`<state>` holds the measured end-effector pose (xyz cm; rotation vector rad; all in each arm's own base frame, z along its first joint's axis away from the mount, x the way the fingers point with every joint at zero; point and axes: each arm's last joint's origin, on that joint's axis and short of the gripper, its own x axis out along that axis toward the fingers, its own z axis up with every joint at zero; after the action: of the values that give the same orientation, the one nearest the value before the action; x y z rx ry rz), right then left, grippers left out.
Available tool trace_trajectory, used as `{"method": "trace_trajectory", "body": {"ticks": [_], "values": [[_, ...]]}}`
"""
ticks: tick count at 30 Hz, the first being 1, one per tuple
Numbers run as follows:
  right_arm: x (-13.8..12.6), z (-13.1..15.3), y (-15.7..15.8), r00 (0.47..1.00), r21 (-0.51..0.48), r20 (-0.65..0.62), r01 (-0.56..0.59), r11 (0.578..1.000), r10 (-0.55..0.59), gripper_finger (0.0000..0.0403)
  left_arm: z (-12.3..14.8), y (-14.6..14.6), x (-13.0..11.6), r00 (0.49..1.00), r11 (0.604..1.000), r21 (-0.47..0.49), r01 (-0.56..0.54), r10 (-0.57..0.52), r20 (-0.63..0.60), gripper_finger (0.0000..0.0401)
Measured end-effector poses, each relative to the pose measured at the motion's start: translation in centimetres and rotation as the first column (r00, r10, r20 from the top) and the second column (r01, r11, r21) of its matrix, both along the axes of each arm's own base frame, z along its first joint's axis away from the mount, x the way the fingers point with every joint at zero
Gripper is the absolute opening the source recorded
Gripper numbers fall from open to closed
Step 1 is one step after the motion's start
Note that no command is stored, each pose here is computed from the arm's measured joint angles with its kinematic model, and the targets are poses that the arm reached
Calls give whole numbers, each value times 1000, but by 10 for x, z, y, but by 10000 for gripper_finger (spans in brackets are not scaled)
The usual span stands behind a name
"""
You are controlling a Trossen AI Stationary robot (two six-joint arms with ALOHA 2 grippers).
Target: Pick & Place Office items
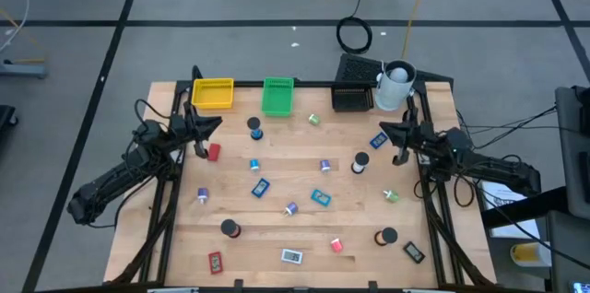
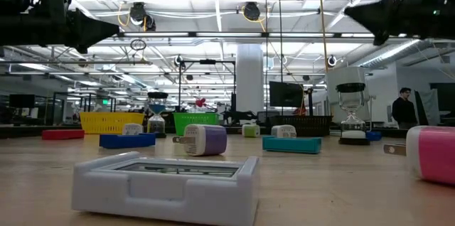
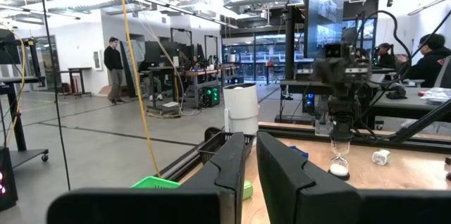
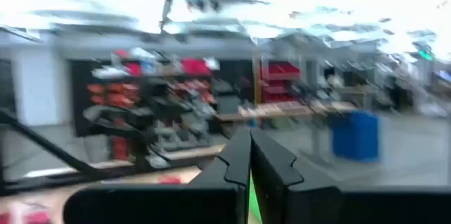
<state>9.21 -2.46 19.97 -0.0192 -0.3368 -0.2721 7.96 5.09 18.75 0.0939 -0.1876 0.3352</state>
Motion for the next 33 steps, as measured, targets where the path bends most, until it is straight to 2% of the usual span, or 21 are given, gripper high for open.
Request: {"method": "trace_trajectory", "body": {"ticks": [3,6,13,18,22,27,33], "values": [[-1,5,3,996,-38,43,-76,996,77,4,0,0,0,1000,1000,0,0,0,0,47],[2,4,2,997,-29,22,-70,997,71,4,0,0,0,1000,1000,0,0,0,0,47],[18,-8,-5,989,40,-147,8,999,-2,4,0,0,0,1000,1000,1,0,0,1,47],[35,10,-12,969,150,-235,112,982,-74,2,0,0,0,1000,1000,1,0,0,1,47],[55,20,-19,903,182,-415,207,961,-116,1,0,0,0,1000,1000,1,0,0,1,47],[84,37,-21,803,199,-577,312,929,-146,1,0,0,0,1000,1000,1,0,0,2,47],[120,50,-13,695,206,-706,389,898,-139,1,0,0,0,1000,1000,2,0,0,2,47]]}}
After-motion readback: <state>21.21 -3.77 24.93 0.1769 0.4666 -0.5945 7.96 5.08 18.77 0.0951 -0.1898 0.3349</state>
